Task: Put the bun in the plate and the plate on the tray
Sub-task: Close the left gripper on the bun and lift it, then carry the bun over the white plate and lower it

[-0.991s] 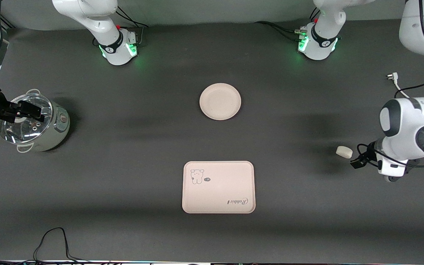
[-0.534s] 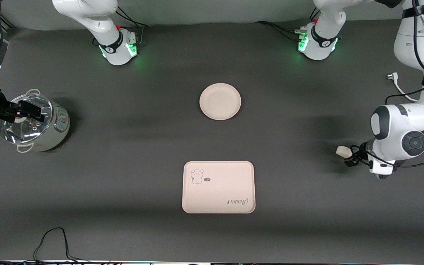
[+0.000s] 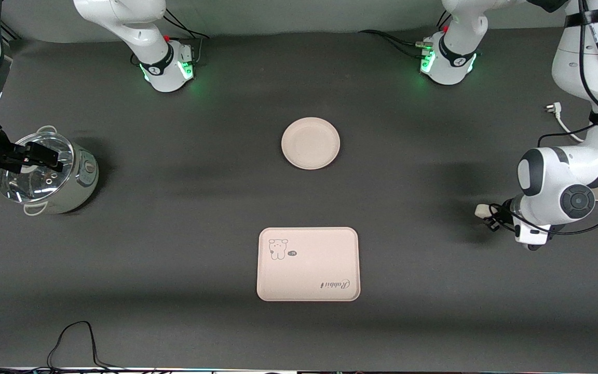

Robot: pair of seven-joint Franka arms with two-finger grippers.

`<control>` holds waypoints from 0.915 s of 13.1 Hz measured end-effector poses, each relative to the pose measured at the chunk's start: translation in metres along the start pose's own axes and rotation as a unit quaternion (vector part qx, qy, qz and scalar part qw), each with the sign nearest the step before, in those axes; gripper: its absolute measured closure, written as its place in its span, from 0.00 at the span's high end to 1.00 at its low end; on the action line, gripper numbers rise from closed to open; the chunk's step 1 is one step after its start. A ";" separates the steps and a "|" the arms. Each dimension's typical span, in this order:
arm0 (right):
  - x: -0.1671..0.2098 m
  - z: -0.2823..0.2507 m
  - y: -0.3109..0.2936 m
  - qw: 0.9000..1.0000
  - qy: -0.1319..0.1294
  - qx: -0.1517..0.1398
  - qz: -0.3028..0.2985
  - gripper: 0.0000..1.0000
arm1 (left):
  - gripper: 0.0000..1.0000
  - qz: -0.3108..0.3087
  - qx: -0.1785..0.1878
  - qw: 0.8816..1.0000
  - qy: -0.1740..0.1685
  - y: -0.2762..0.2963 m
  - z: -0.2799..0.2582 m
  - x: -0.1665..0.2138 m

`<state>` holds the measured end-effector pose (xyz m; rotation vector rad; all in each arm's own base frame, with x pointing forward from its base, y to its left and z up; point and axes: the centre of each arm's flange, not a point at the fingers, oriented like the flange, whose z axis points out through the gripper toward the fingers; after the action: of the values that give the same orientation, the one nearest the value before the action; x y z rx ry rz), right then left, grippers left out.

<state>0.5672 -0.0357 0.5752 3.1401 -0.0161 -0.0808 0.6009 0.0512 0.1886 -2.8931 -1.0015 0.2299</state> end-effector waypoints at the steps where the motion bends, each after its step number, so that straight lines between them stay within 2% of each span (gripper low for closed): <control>1: 0.000 0.000 0.000 1.000 0.000 0.000 0.000 1.00 | 0.27 0.006 0.000 1.000 0.000 0.002 -0.001 -0.001; 2: 0.000 0.000 0.000 1.000 0.000 0.000 0.000 1.00 | 0.22 0.017 0.000 1.000 -0.002 0.007 -0.003 -0.005; 3: 0.000 0.000 0.000 1.000 0.000 0.000 0.000 1.00 | 0.22 0.028 0.000 1.000 -0.005 0.013 -0.007 -0.010; 6: 0.000 0.000 0.000 1.000 0.000 0.000 0.000 1.00 | 0.23 0.065 0.002 0.998 -0.015 0.042 -0.048 -0.037; 7: 0.000 0.000 0.000 1.000 0.000 0.000 0.000 1.00 | 0.28 0.082 0.005 0.996 -0.019 0.055 -0.070 -0.052; 10: 0.000 0.000 0.000 1.000 0.000 0.000 0.000 1.00 | 0.30 0.143 0.006 0.990 -0.004 0.108 -0.140 -0.123; 12: 0.000 0.000 0.000 1.000 -0.001 0.000 0.000 1.00 | 0.30 0.180 0.000 0.983 0.021 0.156 -0.168 -0.196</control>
<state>0.5671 -0.0357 0.5750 3.1401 -0.0163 -0.0824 0.5710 -0.1955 0.3595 -3.0434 -0.4641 0.1852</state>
